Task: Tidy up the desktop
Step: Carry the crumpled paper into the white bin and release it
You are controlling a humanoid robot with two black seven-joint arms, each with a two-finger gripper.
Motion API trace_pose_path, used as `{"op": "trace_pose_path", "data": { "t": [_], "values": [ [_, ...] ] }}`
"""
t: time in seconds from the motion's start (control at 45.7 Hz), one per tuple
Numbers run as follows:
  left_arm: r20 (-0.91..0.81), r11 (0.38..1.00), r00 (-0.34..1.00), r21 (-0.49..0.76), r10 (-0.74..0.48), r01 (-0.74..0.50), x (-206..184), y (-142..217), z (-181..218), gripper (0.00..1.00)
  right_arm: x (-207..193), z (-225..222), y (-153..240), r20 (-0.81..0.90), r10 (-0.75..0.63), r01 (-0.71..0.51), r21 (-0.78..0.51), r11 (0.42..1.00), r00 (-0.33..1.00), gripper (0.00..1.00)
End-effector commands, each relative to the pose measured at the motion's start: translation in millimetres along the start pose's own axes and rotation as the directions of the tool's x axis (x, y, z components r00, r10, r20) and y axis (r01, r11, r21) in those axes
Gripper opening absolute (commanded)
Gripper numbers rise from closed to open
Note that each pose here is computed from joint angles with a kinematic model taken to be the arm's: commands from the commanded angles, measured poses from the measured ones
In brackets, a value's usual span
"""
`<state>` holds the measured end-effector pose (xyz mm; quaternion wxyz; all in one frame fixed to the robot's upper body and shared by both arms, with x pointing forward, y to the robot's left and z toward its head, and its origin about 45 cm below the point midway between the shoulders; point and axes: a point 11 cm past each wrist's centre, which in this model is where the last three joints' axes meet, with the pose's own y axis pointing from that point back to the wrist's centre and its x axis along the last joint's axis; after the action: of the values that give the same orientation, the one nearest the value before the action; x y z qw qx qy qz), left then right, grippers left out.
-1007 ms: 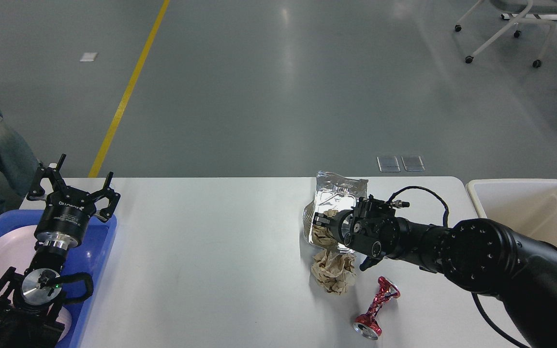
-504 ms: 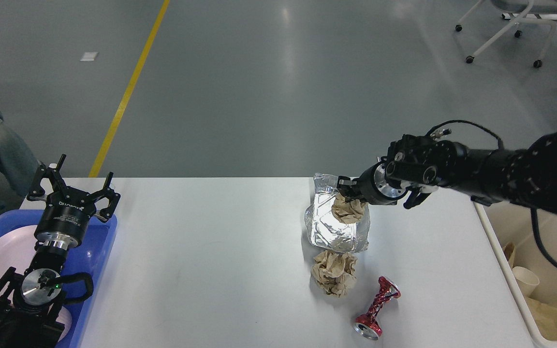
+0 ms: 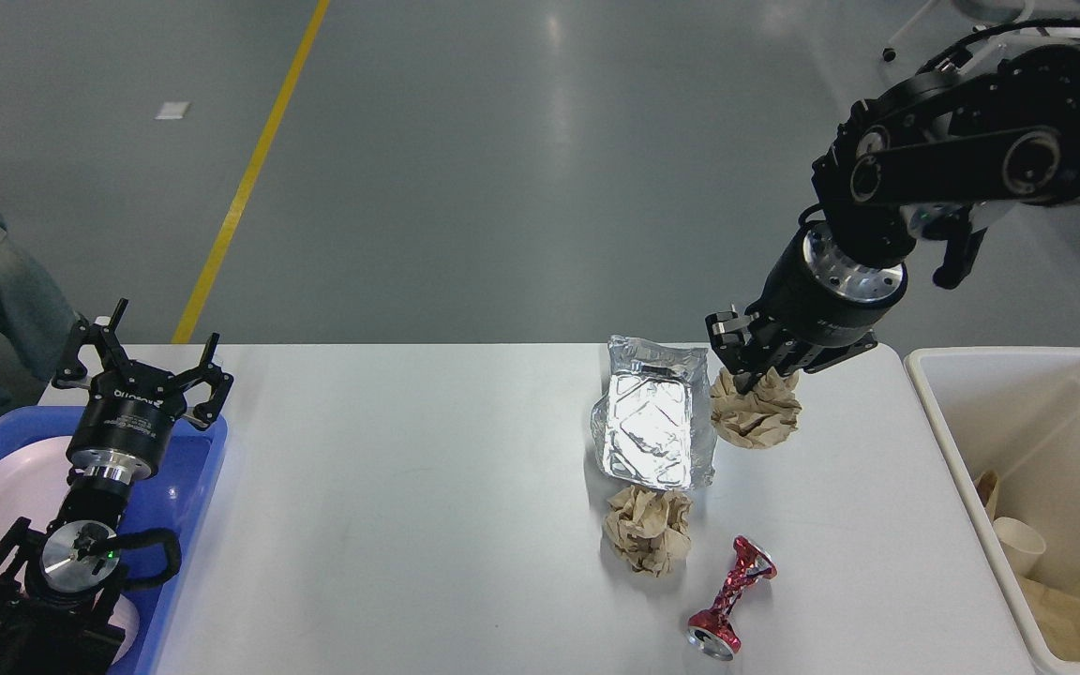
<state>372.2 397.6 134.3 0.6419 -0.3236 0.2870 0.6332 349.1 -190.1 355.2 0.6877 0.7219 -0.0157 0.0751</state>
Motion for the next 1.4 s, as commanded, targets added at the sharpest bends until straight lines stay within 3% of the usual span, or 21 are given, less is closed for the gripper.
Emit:
{"op": "trace_pose_path", "data": {
  "t": [0.0,0.263,0.482,0.854,1.226,1.38],
  "values": [
    [0.000,1.000,1.000,0.000,0.000,0.000,0.1,0.0,0.0,0.96,-18.5,3.2,22.7,-0.002,-0.022,0.022,-0.017,1.000,1.000,0.00],
    [0.000,1.000,1.000,0.000,0.000,0.000,0.1,0.0,0.0,0.96,-17.8,41.9,26.3,0.159,0.044,-0.035,-0.064,0.997,0.986,0.00],
    [0.000,1.000,1.000,0.000,0.000,0.000,0.1,0.0,0.0,0.96,-32.0,147.9,-7.3,0.425,0.111,-0.056,-0.140,0.989,0.898,0.00],
    [0.000,1.000,1.000,0.000,0.002,-0.002,0.6,0.6,-0.2,0.96,-63.7,311.1,-81.9,0.654,0.203,-0.012,-0.284,0.959,0.729,0.00],
    [0.000,1.000,1.000,0.000,0.000,0.000,0.1,0.0,0.0,0.96,-100.4,385.3,-183.0,0.738,0.354,-0.080,-0.380,0.921,0.575,0.00],
    [0.000,1.000,1.000,0.000,0.002,-0.002,0.6,0.6,-0.2,0.96,-117.9,384.0,-225.7,0.697,0.447,-0.117,-0.468,0.876,0.560,0.00]
  ]
}}
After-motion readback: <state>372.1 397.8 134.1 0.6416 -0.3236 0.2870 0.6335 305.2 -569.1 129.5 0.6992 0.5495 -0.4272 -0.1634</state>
